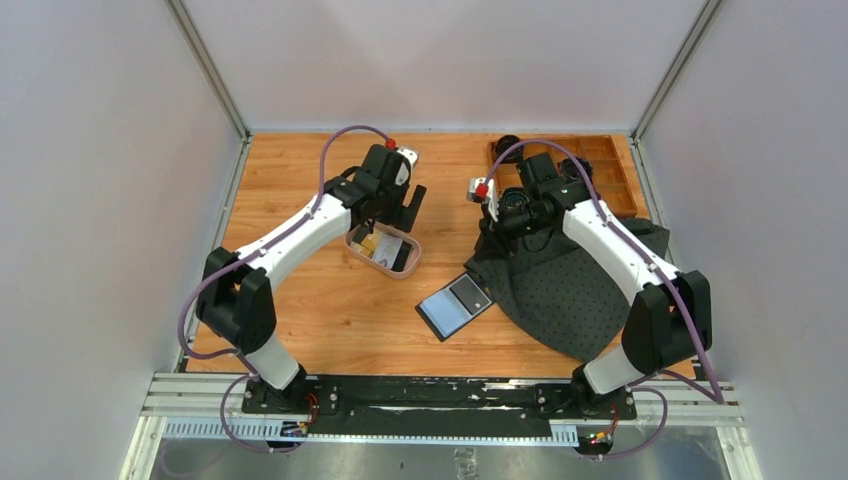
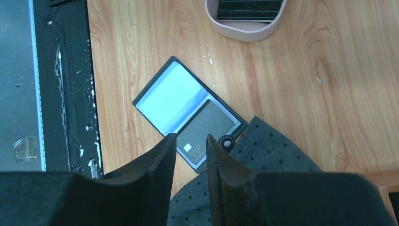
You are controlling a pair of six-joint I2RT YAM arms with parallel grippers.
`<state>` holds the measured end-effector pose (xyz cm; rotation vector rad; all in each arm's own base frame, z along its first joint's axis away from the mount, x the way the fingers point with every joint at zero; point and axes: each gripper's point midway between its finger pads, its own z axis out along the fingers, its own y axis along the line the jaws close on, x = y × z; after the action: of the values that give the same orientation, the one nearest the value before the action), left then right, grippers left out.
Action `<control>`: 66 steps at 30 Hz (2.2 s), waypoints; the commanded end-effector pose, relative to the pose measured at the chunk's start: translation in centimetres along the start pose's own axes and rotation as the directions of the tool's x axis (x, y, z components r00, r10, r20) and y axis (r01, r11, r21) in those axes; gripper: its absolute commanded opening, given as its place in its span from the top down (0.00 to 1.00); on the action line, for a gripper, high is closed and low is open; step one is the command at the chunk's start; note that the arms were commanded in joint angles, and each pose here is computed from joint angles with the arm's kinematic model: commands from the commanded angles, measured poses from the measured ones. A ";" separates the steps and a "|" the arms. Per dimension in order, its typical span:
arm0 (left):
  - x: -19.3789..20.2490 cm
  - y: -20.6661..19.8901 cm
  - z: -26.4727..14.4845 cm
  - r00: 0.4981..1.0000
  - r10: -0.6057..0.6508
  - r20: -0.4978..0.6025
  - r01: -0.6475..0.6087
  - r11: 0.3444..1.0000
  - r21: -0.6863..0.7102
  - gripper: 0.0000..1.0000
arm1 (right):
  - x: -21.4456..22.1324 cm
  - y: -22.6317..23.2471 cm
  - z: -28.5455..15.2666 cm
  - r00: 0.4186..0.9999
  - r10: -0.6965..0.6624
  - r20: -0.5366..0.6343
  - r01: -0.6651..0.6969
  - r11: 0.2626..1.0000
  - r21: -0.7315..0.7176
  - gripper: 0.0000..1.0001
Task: Put the credit cards into the card holder
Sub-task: Pick up the credit card from the storage box.
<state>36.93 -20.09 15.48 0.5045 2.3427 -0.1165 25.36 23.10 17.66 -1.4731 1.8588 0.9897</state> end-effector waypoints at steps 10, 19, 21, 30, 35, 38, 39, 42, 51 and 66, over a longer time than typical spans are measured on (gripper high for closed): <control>4.4 -0.1 3.7 0.973 0.099 -0.209 -0.096 0.995 0.022 0.17 | 2.5 -2.1 -1.3 0.994 0.108 -0.003 -0.108 0.993 0.042 0.66; 7.0 0.7 5.5 0.958 0.094 -0.271 -0.100 0.995 -0.006 0.27 | 3.4 -2.3 -0.8 0.991 0.128 -0.024 -0.128 0.992 0.023 0.66; 7.3 0.7 5.7 0.956 0.089 -0.281 -0.090 0.996 0.010 0.27 | 3.5 -2.4 -0.7 0.991 0.133 -0.028 -0.133 0.991 0.020 0.66; 8.5 0.2 6.9 0.952 0.060 -0.300 -0.038 0.996 0.079 0.27 | 4.0 -2.6 -0.4 0.989 0.142 -0.044 -0.141 0.990 0.017 0.67; 8.8 0.4 7.3 0.947 0.045 -0.317 -0.029 0.998 0.053 0.25 | 4.0 -2.5 -0.3 0.988 0.148 -0.045 -0.148 0.989 0.007 0.67; 9.0 0.4 7.6 0.944 0.042 -0.326 -0.026 0.998 0.051 0.25 | 4.0 -2.5 -0.4 0.988 0.146 -0.044 -0.146 0.989 0.007 0.67; 9.2 0.4 7.7 0.942 0.041 -0.332 -0.025 0.998 0.052 0.24 | 4.0 -2.5 -0.4 0.988 0.147 -0.044 -0.147 0.989 0.006 0.67; 9.6 0.4 8.1 0.938 0.034 -0.345 -0.020 0.999 0.042 0.12 | 4.0 -2.4 -0.3 0.988 0.148 -0.044 -0.148 0.989 0.000 0.67; 10.1 0.0 8.5 0.932 0.036 -0.361 -0.027 0.999 0.030 0.00 | 3.9 -2.3 -0.4 0.989 0.144 -0.044 -0.144 0.990 -0.002 0.67; 10.7 -0.4 8.8 0.927 0.047 -0.372 -0.050 0.999 0.002 0.26 | 3.7 -2.0 -0.6 0.990 0.136 -0.035 -0.137 0.991 -0.006 0.67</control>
<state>35.77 -19.21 3.51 0.6203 2.6558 -0.0195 26.78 20.84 14.42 -1.4004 2.0005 1.0283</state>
